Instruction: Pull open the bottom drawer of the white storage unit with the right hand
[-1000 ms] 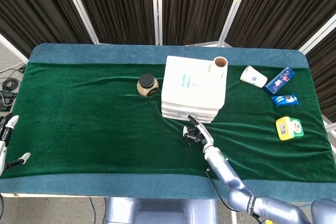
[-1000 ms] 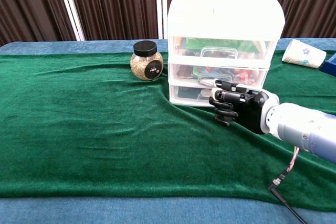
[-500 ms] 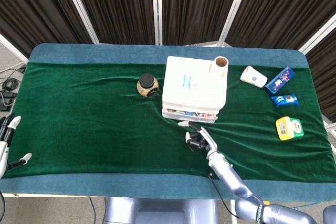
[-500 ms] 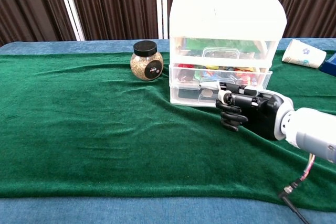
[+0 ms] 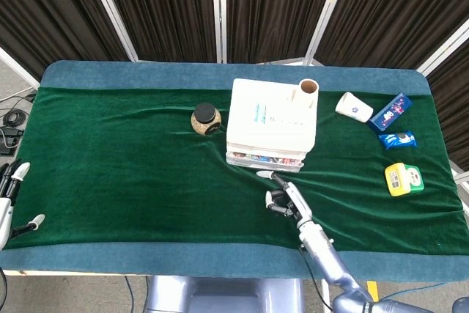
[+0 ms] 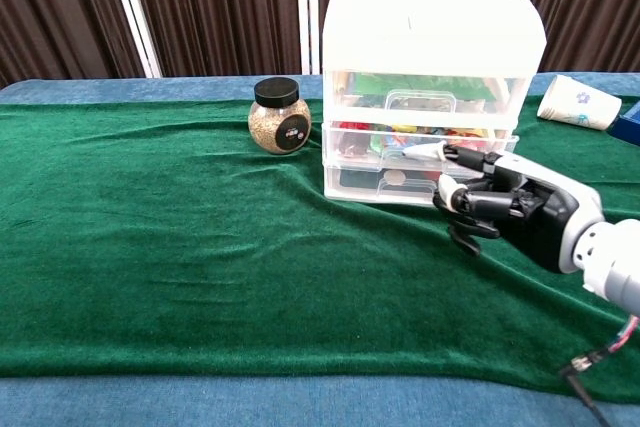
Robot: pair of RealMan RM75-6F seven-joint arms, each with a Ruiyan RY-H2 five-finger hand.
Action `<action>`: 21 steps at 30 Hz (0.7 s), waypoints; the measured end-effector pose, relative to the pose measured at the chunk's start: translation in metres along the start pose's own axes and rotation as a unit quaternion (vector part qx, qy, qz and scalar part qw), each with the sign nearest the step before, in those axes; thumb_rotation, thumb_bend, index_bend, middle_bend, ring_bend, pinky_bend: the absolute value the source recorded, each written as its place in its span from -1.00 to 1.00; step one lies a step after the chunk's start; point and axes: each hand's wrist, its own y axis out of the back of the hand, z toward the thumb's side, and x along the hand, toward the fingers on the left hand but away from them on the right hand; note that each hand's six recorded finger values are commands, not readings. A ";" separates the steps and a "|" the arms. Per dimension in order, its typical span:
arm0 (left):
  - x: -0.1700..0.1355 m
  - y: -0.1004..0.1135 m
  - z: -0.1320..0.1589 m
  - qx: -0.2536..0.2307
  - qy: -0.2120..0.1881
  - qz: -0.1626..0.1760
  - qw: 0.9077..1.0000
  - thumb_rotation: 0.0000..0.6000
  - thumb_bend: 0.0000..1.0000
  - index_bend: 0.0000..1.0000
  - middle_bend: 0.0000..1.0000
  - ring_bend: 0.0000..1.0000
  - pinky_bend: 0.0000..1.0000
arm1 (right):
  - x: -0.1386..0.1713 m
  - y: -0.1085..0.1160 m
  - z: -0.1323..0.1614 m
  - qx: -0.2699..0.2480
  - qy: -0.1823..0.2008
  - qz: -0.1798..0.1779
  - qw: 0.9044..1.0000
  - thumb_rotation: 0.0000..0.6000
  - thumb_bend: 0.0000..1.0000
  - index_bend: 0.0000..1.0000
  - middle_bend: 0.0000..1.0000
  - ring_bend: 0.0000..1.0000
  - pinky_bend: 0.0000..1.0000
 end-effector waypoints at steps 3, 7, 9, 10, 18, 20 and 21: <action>-0.001 0.000 0.001 0.001 -0.001 0.001 1.000 1.00 -0.84 -1.00 -1.00 -1.00 -1.00 | 0.004 0.005 0.002 0.078 0.017 -0.018 0.997 1.00 0.21 -0.51 0.73 0.85 0.61; -0.001 0.000 0.002 0.002 -0.002 0.002 1.000 1.00 -0.84 -1.00 -1.00 -1.00 -1.00 | 0.008 0.011 0.007 0.162 0.029 -0.033 0.986 1.00 0.21 -0.51 0.74 0.86 0.62; -0.001 0.000 0.002 0.003 -0.002 0.001 1.000 1.00 -0.84 -1.00 -1.00 -1.00 -1.00 | 0.011 0.014 0.009 0.203 0.032 -0.037 0.978 1.00 0.21 -0.52 0.75 0.86 0.62; -0.001 -0.001 0.002 0.003 -0.002 0.000 1.000 1.00 -0.84 -1.00 -1.00 -1.00 -1.00 | 0.012 0.015 0.010 0.221 0.034 -0.039 0.974 1.00 0.21 -0.52 0.76 0.87 0.62; -0.001 -0.003 0.003 0.005 -0.004 -0.003 1.000 1.00 -0.84 -1.00 -1.00 -1.00 -1.00 | 0.018 0.024 0.031 0.387 0.057 -0.064 0.918 1.00 0.21 -0.53 0.76 0.87 0.62; -0.001 -0.003 0.004 0.005 -0.004 -0.003 1.000 1.00 -0.84 -1.00 -1.00 -1.00 -1.00 | 0.016 0.025 0.036 0.424 0.058 -0.070 0.901 1.00 0.21 -0.54 0.76 0.87 0.62; -0.001 -0.003 0.004 0.005 -0.004 -0.003 1.000 1.00 -0.84 -1.00 -1.00 -1.00 -1.00 | 0.016 0.025 0.039 0.438 0.057 -0.072 0.894 1.00 0.21 -0.55 0.77 0.88 0.63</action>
